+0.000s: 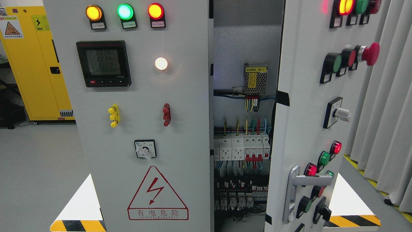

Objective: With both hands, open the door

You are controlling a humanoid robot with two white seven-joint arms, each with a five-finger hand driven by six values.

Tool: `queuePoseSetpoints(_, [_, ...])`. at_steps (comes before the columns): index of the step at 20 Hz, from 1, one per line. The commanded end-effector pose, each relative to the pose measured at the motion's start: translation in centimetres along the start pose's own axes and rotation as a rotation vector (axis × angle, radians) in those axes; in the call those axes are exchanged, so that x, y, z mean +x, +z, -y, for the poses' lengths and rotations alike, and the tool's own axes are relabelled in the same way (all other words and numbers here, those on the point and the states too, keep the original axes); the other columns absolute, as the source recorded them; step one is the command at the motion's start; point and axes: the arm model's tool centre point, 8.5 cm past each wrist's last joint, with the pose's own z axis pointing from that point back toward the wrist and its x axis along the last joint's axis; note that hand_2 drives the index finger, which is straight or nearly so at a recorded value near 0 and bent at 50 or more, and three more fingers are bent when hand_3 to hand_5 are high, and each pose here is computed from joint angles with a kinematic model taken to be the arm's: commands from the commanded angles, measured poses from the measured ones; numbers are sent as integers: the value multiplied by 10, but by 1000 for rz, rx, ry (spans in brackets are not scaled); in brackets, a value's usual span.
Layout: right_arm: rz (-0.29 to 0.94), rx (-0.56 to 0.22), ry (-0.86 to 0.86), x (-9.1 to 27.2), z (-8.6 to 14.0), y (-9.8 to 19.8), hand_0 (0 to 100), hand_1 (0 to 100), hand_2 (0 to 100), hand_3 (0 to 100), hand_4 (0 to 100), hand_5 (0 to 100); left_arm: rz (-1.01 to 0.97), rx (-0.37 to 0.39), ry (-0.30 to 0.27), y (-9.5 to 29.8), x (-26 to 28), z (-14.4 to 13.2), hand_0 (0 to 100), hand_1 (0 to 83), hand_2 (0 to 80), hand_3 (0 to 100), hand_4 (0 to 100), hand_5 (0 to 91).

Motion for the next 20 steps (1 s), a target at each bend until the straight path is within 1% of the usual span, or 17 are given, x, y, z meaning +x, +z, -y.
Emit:
queuePoseSetpoints(1, [-30,5,45,-16,-4,-1,243,0,0,0,0,0,517,-95,-121,42,151,-16,0,0,0,0,0,0])
queuePoseSetpoints(3, [-30,5,51,-16,-4,-1,243,0,0,0,0,0,632,-278,-216,69,183,3,0,0,0,0,0,0])
queuePoseSetpoints(4, [-30,5,50,-16,-4,-1,243,0,0,0,0,0,679,-350,-258,81,197,9,0,0,0,0,0,0])
queuePoseSetpoints(5, [-29,5,50,-16,-4,-1,243,0,0,0,0,0,737,-389,-289,95,213,9,0,0,0,0,0,0])
queuePoseSetpoints(7, [-29,5,50,-16,-4,-1,244,0,0,0,0,0,833,-383,-315,117,240,7,0,0,0,0,0,0])
queuePoseSetpoints(8, [-29,4,50,-16,-3,0,244,0,0,0,0,0,879,-387,-340,129,252,9,0,0,0,0,0,0])
queuePoseSetpoints(9, [-29,2,50,-16,-2,0,244,0,0,0,0,0,935,-392,-382,145,267,11,0,0,0,0,0,0])
queuePoseSetpoints(11, [-29,2,50,-16,-2,0,244,0,0,0,0,0,1027,-416,-442,175,290,18,0,0,0,0,0,0])
queuePoseSetpoints(13, [-29,2,50,-16,-2,0,244,0,0,0,0,0,1099,-444,-480,197,308,23,0,0,0,0,0,0])
queuePoseSetpoints(15, [-29,2,46,-16,-2,0,244,0,0,0,0,0,1131,-480,-526,209,318,32,0,0,0,0,0,0])
queuePoseSetpoints(16, [-28,2,44,-16,-2,0,244,0,0,0,0,0,1145,-518,-553,214,323,39,0,0,0,0,0,0])
queuePoseSetpoints(17, [-28,2,44,-16,-2,0,244,0,0,0,0,0,1153,-579,-584,222,326,44,0,0,0,0,0,0])
queuePoseSetpoints(19, [-28,2,44,-16,-2,0,244,0,0,0,0,0,1171,-688,-610,238,334,52,0,0,0,0,0,0])
queuePoseSetpoints(20, [-28,2,44,-16,-2,0,244,0,0,0,0,0,1159,-728,-621,243,337,53,0,0,0,0,0,0])
